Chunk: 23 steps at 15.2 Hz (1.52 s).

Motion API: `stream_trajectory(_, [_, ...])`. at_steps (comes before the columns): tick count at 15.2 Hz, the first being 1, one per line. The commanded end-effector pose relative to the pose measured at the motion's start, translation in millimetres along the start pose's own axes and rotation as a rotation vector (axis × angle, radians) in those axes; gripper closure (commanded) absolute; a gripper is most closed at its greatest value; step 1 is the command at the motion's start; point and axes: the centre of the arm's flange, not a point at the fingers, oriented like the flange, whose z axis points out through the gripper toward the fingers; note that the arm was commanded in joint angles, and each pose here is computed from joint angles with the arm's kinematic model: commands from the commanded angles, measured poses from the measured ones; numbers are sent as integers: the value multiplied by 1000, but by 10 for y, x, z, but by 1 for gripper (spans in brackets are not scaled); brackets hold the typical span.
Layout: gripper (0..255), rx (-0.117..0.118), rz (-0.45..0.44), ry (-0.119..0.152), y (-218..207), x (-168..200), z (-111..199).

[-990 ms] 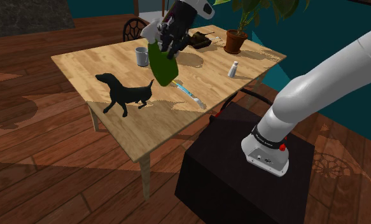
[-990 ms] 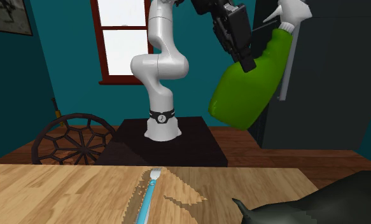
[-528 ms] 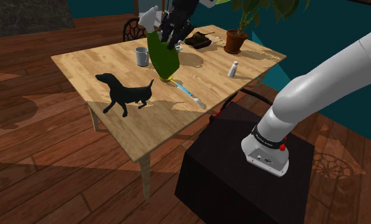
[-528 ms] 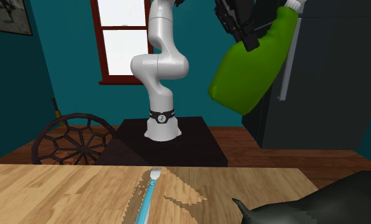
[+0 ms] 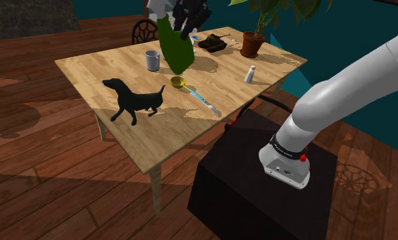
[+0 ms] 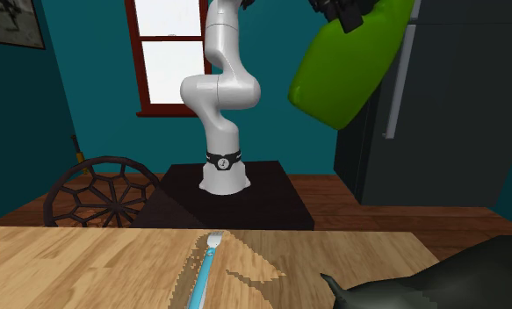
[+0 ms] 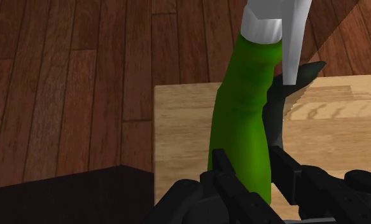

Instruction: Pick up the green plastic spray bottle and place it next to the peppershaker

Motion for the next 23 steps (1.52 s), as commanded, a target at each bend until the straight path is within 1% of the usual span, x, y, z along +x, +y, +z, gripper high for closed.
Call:
stream_trajectory(1, [255,0,0,0,-19,-45,-94])
stream_trajectory(7, [255,0,0,0,-16,-194,-355])
stream_trajectory(23, [255,0,0,0,219,1622,-1406])
